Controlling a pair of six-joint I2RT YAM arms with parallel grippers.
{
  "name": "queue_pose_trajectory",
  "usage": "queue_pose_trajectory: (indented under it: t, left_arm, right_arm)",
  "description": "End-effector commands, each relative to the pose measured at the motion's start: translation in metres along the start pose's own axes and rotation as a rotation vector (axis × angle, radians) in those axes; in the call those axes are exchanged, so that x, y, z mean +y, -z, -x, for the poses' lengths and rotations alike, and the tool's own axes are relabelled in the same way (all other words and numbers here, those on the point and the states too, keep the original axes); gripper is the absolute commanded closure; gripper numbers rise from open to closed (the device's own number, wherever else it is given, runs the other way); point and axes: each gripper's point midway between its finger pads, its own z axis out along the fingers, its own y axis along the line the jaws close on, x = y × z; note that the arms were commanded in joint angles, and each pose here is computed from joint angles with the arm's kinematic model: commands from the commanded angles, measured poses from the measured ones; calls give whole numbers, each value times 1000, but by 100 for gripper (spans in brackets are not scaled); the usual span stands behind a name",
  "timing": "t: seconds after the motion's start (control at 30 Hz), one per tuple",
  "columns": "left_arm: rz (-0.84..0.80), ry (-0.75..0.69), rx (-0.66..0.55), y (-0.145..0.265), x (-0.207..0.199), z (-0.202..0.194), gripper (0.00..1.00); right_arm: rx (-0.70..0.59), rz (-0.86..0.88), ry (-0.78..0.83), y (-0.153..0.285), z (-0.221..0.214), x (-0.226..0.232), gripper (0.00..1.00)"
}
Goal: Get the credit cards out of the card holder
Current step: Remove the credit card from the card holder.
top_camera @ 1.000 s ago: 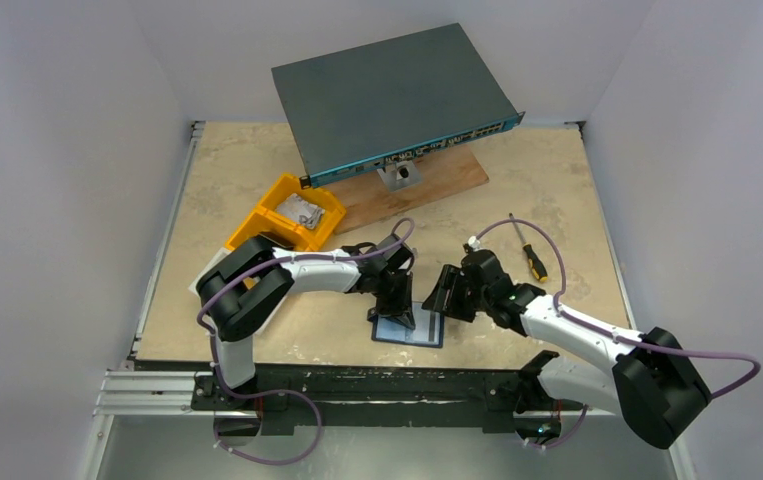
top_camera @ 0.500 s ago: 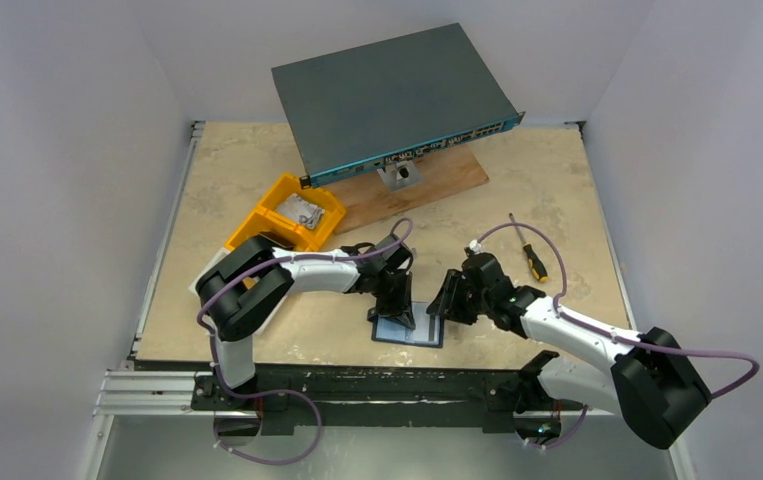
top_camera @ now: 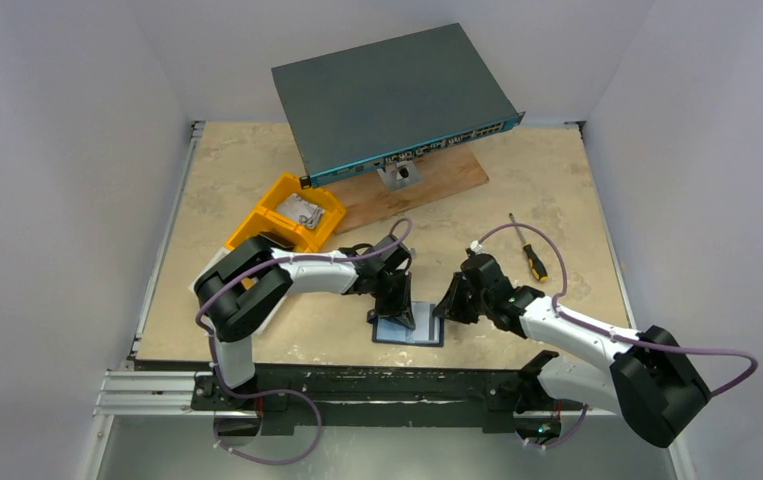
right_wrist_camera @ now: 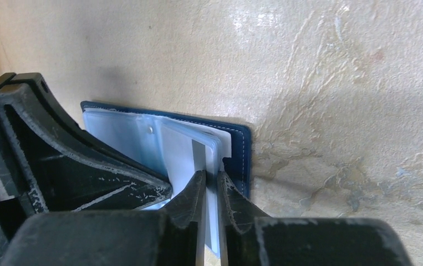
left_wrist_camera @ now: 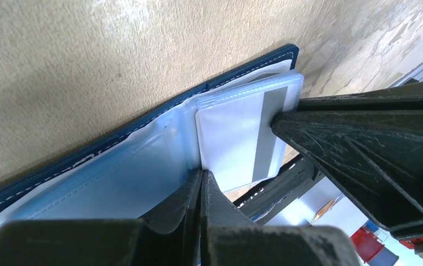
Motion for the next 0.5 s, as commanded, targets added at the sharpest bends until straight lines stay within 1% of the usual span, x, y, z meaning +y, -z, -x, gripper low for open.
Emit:
queue_pose_trajectory:
  t: [0.0, 0.07, 0.27, 0.37, 0.47]
  left_arm:
    - [102, 24, -10, -11, 34, -8, 98]
    - [97, 28, -19, -8, 34, -7, 93]
    - [54, 65, -29, -7, 37, -7, 77]
    - [30, 91, -23, -10, 39, -9, 74]
    - [45, 108, -20, -12, 47, -10, 72]
  right_arm:
    - [18, -56, 0, -4, -6, -11, 98]
    - [27, -70, 0, -6, -9, -15, 100]
    - [48, -107, -2, -13, -16, -27, 100]
    - [59, -125, -9, -16, -19, -32, 100]
    - [64, -134, -13, -18, -22, -36, 100]
